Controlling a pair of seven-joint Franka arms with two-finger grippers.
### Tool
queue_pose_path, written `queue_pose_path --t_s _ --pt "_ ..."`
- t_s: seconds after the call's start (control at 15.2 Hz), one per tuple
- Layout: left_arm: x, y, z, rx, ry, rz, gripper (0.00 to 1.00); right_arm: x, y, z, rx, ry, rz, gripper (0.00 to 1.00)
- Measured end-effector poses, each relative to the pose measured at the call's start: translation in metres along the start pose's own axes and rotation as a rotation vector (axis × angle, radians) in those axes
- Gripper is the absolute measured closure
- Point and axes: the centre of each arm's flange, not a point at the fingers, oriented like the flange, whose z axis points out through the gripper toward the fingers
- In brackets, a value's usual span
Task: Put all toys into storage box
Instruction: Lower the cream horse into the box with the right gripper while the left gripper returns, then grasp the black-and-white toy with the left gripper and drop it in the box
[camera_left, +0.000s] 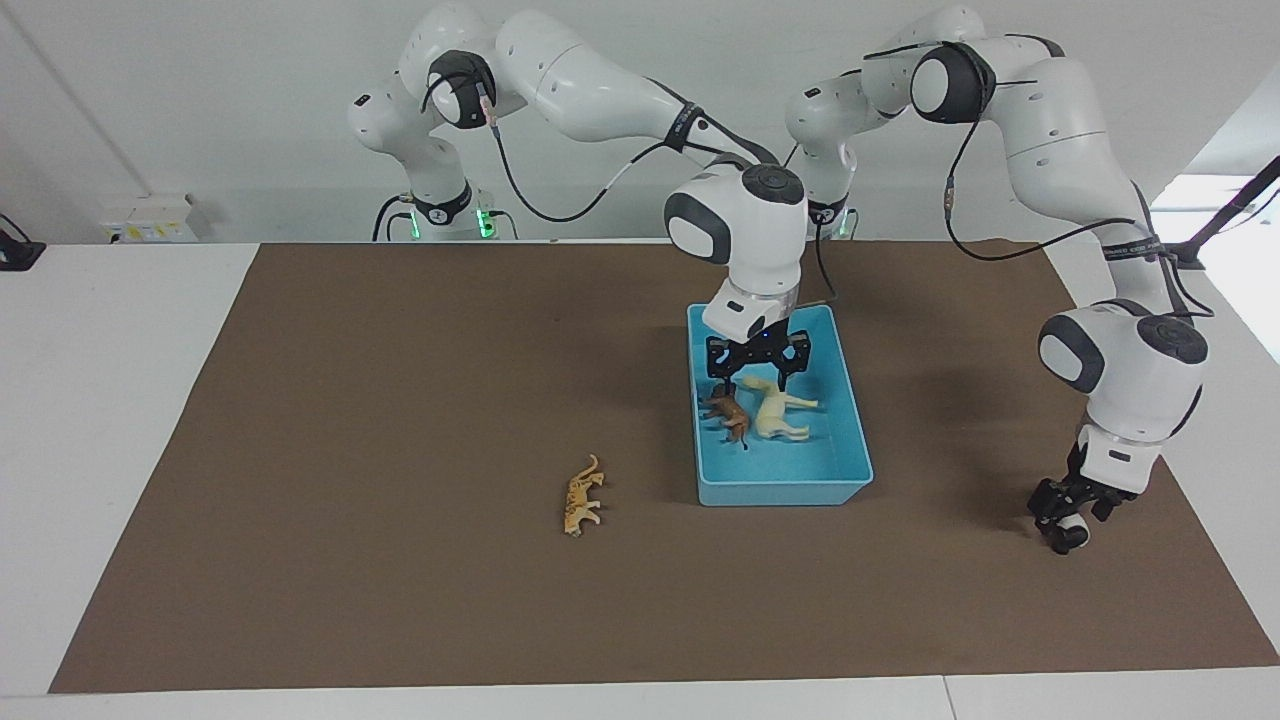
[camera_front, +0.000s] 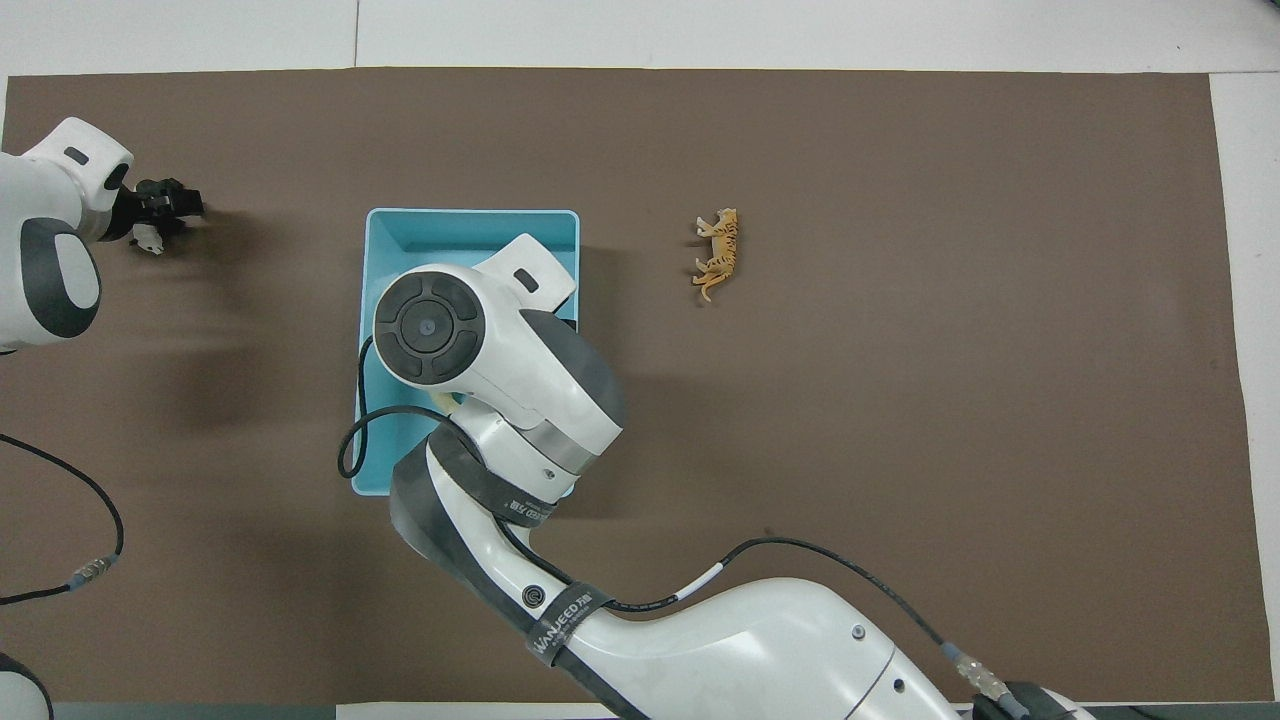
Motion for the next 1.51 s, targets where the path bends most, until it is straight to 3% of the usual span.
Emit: queue_pose_path --t_s 0.07,0.13,0.33,0.59,0.79,0.92,1.12,1.32,1.51 --pt "0.0 0.0 0.0 0.0 0.0 0.0 0.0 0.015 0.016 -0.005 -0.026 0.007 0.029 0.0" --pt "0.001 0.002 -0.002 -0.002 0.0 0.001 0.08 0.034 0.038 -0.012 -0.046 0.017 0.067 0.0" --pt "0.004 0.009 -0.007 -0.008 -0.016 0.007 0.44 0.097 0.113 -0.021 -0.067 0.035 0.188 0.0" --pt "0.005 0.008 -0.011 -0.011 -0.072 -0.006 0.45 0.154 0.208 -0.01 -0.06 0.0 0.259 0.0" --pt "0.021 0.027 -0.035 -0.012 -0.157 -0.079 0.45 0.162 0.226 -0.002 -0.033 -0.035 0.244 0.0" --pt "0.034 0.068 -0.065 -0.008 -0.22 -0.161 0.45 0.156 0.222 0.015 -0.033 -0.043 0.229 0.0" --pt "0.037 0.159 -0.137 -0.027 -0.263 -0.295 0.45 0.141 0.222 0.068 -0.037 -0.049 0.159 0.0" --pt "0.009 0.231 -0.201 -0.033 -0.333 -0.339 0.45 0.132 0.233 0.097 -0.045 -0.058 0.094 0.0" --pt "-0.032 0.296 -0.212 -0.006 -0.373 -0.362 0.45 0.13 0.229 0.098 -0.043 -0.045 0.067 0.0"
